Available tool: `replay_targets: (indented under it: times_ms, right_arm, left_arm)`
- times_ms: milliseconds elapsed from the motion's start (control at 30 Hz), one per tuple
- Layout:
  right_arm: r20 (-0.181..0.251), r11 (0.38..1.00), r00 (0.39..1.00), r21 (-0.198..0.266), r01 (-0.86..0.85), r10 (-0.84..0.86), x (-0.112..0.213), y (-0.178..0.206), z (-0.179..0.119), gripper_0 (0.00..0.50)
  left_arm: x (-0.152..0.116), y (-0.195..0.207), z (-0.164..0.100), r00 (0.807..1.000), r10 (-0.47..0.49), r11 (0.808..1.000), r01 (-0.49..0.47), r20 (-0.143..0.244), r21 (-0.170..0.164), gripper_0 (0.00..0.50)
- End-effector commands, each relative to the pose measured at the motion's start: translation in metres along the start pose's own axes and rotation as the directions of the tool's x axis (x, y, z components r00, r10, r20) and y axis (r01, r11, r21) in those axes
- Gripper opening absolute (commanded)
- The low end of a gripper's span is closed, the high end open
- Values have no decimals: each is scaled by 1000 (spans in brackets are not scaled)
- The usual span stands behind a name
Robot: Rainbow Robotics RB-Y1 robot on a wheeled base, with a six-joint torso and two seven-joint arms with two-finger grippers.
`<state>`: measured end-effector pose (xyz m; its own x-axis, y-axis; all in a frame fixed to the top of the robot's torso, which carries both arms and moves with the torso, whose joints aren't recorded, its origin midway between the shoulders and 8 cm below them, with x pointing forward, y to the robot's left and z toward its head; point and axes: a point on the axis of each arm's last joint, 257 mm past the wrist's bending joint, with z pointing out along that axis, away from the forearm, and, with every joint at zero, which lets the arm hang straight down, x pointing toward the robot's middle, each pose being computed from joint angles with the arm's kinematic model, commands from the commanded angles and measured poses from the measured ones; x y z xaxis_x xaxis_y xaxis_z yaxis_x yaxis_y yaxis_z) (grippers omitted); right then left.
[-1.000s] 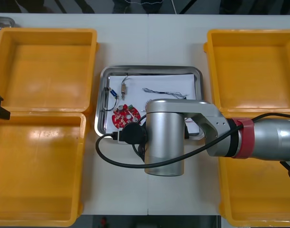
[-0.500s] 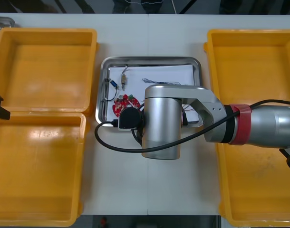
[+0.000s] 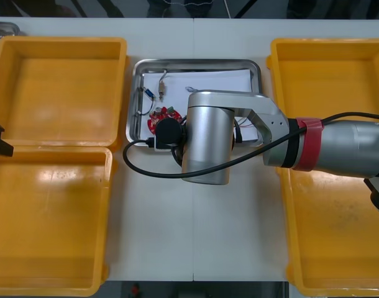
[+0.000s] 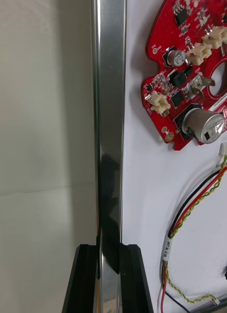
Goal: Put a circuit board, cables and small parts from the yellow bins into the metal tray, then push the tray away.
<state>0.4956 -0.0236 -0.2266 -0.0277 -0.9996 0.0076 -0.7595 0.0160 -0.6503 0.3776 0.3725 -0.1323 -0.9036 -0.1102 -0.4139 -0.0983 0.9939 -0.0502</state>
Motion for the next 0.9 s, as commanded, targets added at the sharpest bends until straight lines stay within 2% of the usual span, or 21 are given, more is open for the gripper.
replay_targets:
  times_ms: [33,200,433,567,733,900]
  right_arm:
    - [39,996,997,71,56,-59,-27,-26,-12,0]
    - [27,994,998,100,50,-53,-22,-45,-5,0]
    - [30,993,999,112,32,-36,-25,-60,-1,0]
    - [40,993,999,119,17,-22,-27,-69,0,0]
    - [81,991,997,134,0,-11,-33,-83,8,0]
    - [88,989,996,148,5,-19,-33,-93,10,0]
  left_arm:
    - [-8,11,-16,993,111,993,-110,39,-39,500]
    - [-8,11,-16,993,111,993,-110,39,-39,500]
    - [-8,11,-16,993,111,993,-110,39,-39,500]
    - [-8,11,-16,993,111,993,-110,39,-39,500]
    - [-8,11,-16,993,111,993,-110,39,-39,500]
    - [-8,11,-16,993,111,993,-110,39,-39,500]
